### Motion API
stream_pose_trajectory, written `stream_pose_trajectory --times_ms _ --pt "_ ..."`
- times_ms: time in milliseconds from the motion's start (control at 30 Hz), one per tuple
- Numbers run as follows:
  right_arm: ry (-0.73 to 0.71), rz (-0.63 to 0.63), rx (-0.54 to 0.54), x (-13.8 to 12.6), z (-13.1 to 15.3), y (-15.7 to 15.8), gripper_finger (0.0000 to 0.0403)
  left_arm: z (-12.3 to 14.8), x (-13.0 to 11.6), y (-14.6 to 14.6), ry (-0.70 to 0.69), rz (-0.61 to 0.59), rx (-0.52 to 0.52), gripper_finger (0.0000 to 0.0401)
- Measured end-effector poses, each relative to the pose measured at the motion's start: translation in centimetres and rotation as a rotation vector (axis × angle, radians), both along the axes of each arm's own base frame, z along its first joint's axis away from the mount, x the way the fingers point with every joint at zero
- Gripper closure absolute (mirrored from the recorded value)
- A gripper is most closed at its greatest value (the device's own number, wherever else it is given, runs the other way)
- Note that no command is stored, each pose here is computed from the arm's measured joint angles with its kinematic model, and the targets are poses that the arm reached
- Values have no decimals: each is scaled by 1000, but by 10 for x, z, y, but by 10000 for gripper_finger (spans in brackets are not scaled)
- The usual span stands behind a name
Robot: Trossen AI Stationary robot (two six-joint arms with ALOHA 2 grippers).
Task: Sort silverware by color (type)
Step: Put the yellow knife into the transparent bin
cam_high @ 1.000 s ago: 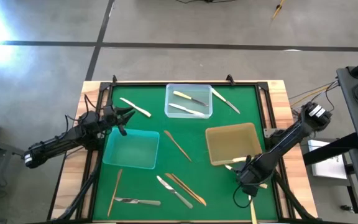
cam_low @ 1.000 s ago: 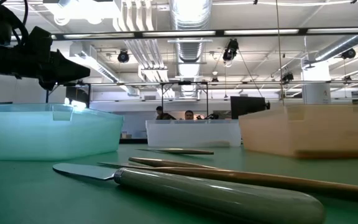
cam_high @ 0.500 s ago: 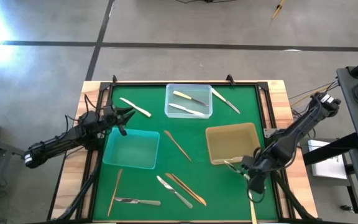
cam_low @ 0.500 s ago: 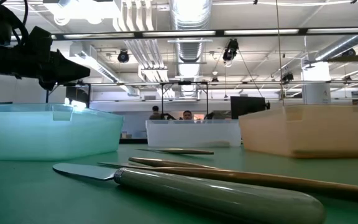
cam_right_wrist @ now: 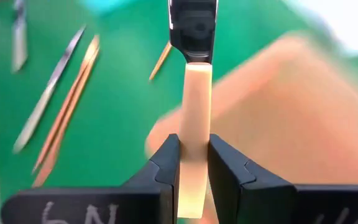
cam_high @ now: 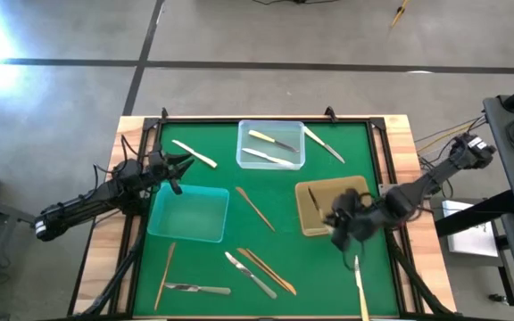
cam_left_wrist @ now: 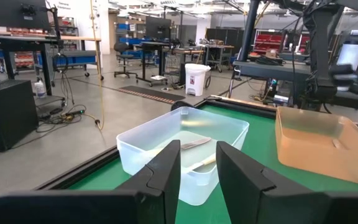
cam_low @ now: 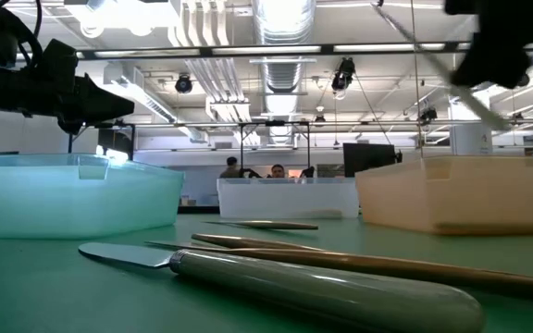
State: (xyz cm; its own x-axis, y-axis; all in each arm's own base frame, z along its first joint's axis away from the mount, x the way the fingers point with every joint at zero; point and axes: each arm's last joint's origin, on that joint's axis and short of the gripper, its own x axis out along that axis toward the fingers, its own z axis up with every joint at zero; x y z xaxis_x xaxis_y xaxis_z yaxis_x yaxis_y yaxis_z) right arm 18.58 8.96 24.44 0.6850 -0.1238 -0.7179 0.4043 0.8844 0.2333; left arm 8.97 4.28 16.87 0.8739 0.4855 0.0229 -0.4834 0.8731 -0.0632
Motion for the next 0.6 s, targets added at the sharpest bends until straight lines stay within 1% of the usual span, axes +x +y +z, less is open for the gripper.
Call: stream_pose_trajectory --times_ms 100,200,333,467,600 --pt "-73 -52 -63 20 4 -23 358 0 0 0 0 0 0 314" --pt "-162 -79 -96 40 10 -47 358 0 0 0 0 0 0 314" --pt "-264 -134 -143 57 17 -82 358 0 0 0 0 0 0 314" --pt "-293 -172 -256 71 16 -115 358 0 0 0 0 0 0 314" --pt "-289 -225 -353 85 6 -148 358 0 0 0 0 0 0 314"
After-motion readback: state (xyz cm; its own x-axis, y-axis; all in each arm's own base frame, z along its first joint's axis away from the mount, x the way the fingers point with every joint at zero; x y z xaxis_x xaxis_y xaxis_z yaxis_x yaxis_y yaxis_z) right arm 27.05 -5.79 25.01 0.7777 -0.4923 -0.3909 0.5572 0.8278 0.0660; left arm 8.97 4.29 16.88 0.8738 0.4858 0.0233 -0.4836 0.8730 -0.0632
